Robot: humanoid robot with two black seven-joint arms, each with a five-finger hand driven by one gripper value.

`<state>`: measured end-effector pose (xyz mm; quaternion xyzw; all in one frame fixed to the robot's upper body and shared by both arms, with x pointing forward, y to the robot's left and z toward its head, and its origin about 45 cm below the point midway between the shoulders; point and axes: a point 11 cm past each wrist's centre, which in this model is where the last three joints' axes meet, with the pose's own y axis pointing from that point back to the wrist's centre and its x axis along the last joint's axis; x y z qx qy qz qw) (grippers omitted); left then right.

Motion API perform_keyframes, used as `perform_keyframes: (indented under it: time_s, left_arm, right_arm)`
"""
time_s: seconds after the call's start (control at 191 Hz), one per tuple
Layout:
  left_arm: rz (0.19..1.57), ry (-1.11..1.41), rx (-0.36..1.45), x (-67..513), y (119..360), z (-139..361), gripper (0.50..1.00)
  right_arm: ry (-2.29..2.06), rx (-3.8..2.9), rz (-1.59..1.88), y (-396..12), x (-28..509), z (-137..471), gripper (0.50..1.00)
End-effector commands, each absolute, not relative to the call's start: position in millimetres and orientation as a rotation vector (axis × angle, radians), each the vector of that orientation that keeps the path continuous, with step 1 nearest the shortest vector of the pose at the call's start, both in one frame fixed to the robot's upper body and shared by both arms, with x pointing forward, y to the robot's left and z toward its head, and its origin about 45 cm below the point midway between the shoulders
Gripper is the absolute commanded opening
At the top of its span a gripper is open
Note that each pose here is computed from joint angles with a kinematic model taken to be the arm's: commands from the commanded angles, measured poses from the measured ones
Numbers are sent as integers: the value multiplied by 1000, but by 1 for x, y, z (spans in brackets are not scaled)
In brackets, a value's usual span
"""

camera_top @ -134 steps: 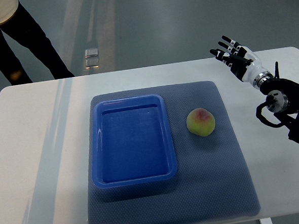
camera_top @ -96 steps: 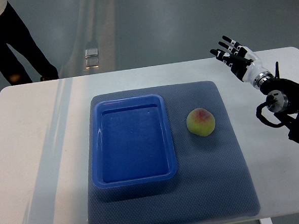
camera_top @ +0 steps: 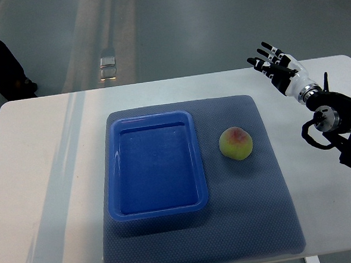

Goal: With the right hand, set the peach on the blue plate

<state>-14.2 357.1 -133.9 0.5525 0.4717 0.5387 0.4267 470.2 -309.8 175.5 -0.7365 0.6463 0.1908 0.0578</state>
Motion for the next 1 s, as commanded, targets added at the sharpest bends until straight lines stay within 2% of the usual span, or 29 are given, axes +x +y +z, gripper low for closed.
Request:
perform_keyframes:
  time_s: [0.0, 0.993]
  left_arm:
    - [1346, 1179, 1381, -14, 357, -134, 1000]
    - [1346, 1177, 1383, -14, 358, -134, 1000]
  right_arm:
    - [1955, -2237, 580, -309, 470, 176, 934]
    - [1927, -2330, 527, -296, 471, 176, 934]
